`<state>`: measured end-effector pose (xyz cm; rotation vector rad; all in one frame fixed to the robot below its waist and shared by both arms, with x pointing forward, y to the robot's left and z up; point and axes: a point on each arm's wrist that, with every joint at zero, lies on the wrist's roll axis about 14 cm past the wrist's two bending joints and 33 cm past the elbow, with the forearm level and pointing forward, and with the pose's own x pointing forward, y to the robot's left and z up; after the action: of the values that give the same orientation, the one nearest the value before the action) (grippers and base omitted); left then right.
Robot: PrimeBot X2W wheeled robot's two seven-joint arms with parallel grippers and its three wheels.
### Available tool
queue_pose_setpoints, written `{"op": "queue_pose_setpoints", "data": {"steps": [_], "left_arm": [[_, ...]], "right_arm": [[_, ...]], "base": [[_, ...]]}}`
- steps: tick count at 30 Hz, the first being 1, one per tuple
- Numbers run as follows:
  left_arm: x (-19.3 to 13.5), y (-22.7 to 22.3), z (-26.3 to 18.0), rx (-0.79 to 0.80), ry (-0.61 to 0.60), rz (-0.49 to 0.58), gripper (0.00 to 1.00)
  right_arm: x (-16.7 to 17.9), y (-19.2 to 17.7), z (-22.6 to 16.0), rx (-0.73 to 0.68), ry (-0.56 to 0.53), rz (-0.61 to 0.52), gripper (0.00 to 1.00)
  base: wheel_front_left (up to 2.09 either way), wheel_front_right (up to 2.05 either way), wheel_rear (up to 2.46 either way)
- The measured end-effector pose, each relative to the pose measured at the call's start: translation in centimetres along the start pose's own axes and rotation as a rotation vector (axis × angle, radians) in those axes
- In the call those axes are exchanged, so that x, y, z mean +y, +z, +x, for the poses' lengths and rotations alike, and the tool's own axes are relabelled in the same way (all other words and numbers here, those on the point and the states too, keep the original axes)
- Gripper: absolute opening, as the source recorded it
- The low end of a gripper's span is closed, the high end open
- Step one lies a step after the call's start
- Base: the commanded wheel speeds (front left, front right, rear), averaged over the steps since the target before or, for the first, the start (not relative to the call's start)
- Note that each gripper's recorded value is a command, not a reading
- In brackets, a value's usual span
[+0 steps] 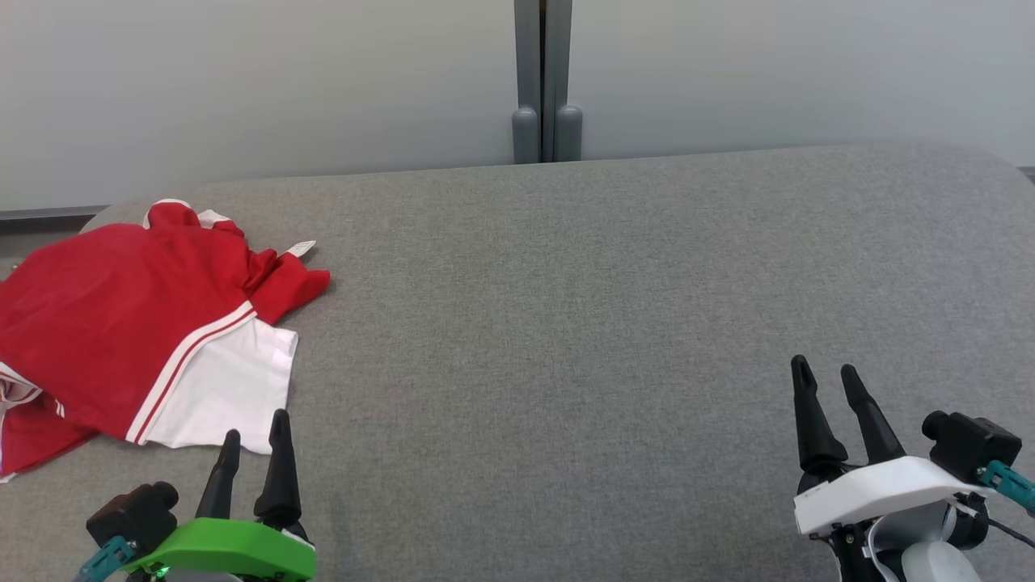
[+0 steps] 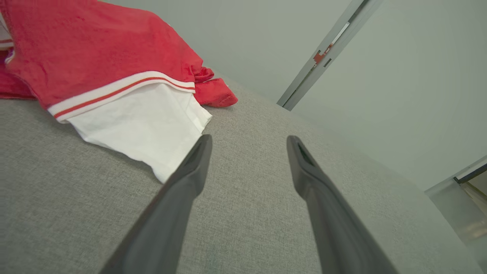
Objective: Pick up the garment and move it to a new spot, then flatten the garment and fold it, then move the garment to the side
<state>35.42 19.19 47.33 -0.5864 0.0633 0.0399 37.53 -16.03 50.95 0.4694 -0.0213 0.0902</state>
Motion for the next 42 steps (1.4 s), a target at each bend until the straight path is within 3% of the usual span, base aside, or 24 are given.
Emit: {"op": "queue_pose_setpoints", "data": {"steps": [17, 42], "left_arm": [[-0.3, 0.5, -0.6, -0.025, -0.034, 0.194, 1.0], [-0.2, 0.7, -1.3, -0.043, -0.065, 0.411, 1.0]], "right_arm": [[0.6, 0.2, 0.0, -0.019, 0.037, -0.195, 1.0], [0.3, 0.3, -0.4, -0.036, 0.051, -0.383, 1.0]], "base": [[0.0, 0.0, 0.0], [0.0, 0.0, 0.0]]}}
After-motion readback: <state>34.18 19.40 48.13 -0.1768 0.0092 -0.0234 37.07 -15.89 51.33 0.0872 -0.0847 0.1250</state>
